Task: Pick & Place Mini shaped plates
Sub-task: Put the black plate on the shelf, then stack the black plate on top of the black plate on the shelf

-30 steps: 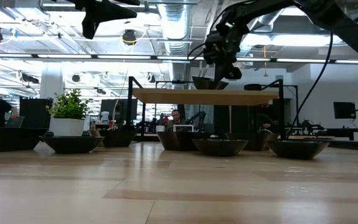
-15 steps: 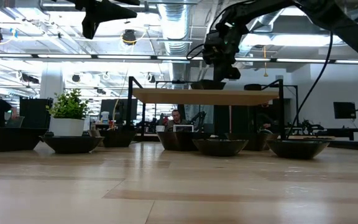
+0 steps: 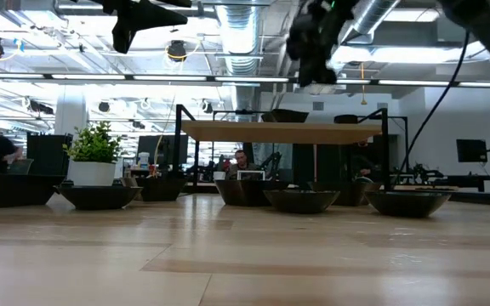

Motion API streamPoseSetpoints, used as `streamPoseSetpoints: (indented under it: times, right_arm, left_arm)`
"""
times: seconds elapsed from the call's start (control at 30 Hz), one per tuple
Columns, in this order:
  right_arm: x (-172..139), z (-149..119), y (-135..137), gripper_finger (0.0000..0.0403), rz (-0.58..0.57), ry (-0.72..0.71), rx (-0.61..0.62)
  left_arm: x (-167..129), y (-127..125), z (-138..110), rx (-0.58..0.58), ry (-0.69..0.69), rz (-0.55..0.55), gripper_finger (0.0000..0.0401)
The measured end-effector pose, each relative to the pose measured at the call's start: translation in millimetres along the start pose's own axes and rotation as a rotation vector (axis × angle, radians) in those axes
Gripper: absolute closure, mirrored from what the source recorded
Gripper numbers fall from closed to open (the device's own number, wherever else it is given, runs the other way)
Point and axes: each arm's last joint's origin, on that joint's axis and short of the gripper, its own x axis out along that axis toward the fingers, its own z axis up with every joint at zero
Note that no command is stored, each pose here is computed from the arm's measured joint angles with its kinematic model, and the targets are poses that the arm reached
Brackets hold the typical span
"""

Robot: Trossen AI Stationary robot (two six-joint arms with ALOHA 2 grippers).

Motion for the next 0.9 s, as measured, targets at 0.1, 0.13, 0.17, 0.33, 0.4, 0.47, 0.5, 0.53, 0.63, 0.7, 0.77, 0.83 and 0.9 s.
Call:
streamPoseSetpoints:
  times: [0.1,0.13,0.17,0.33,0.4,0.47,0.5,0.53,0.63,0.7,0.77,0.83,0.9]
  right_arm:
    - [-21,-15,44,0.0347,0.046,-0.039,-0.101]
    - [-27,-22,61,0.0347,0.068,-0.043,-0.131]
    - [-32,-28,77,0.0347,0.082,-0.054,-0.155]
    - [-49,-66,139,0.0347,0.13,-0.04,-0.088]
    - [-54,-85,157,0.0347,0.119,-0.025,-0.06]
    - [-54,-106,171,0.0347,0.09,0.002,-0.027]
    - [-53,-116,176,0.0347,0.079,0.019,-0.012]
    - [-52,-127,180,0.0347,0.066,0.036,0.008]
    - [-44,-158,185,0.0347,0.004,0.088,0.096]
    - [-33,-177,185,0.0347,-0.045,0.131,0.167]
    - [-18,-190,185,0.0347,-0.078,0.149,0.226]
    - [-1,-200,183,0.0347,-0.118,0.13,0.276]
    - [18,-206,181,0.0347,-0.144,0.094,0.321]
  left_arm:
    - [0,0,0,-0.001,-0.003,-0.002,0.028]
    - [0,0,0,-0.001,-0.003,-0.001,0.028]
    - [0,0,0,-0.001,-0.003,-0.001,0.028]
    - [0,0,0,0.008,-0.004,-0.002,0.028]
    - [0,0,1,0.007,-0.005,-0.003,0.028]
    - [0,0,1,0.007,-0.005,-0.003,0.028]
    - [0,0,1,0.007,-0.005,-0.003,0.028]
    - [0,0,1,0.009,-0.005,-0.003,0.028]
    - [0,0,1,0.026,-0.005,-0.003,0.028]
    - [0,0,1,0.026,-0.005,-0.003,0.028]
    - [0,0,1,0.024,-0.007,-0.003,0.028]
    - [0,-1,1,0.021,-0.011,-0.005,0.028]
    - [0,-1,1,0.02,-0.012,-0.006,0.028]
